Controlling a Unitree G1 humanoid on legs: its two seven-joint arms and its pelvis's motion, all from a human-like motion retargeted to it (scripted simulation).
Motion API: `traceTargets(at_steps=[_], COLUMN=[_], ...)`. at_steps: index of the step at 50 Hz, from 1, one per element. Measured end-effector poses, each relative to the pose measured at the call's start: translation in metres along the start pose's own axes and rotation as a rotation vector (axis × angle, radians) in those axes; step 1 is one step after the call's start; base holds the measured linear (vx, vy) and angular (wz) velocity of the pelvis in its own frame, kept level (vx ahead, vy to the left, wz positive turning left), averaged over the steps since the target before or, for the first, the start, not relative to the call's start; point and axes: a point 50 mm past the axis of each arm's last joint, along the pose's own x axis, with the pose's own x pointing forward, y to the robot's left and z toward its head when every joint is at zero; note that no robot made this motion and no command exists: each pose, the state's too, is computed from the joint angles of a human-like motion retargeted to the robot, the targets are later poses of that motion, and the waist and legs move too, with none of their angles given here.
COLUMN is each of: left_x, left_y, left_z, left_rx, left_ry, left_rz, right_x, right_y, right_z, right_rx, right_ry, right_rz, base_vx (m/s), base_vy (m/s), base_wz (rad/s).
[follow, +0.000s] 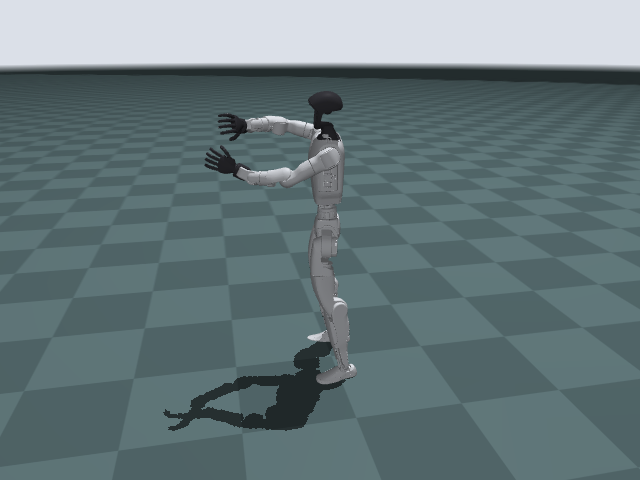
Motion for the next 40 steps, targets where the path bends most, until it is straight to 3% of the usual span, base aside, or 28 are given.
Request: traceTargets(at_steps=[29, 34, 40], left_x=[0.002, 0.003, 0.011], left_y=[0.0, 0.002, 0.013], left_z=[0.003, 0.003, 0.015], left_rx=[-0.006, -0.008, -0.049], left_ry=[-0.003, 0.005, -0.02], left_rz=[0.013, 0.009, 0.036], right_x=[-0.022, -0.036, -0.066], right_y=[0.019, 0.03, 0.046], right_z=[-0.009, -0.009, 0.006], right_rx=[0.081, 0.211, 0.546], right_ry=[0.161, 0.293, 0.534], right_rz=[0.061, 0.109, 0.141], base_vx=[0.0, 0.0, 0.0], base_vy=[0.0, 0.0, 0.0], base_wz=[0.0, 0.0, 0.0])
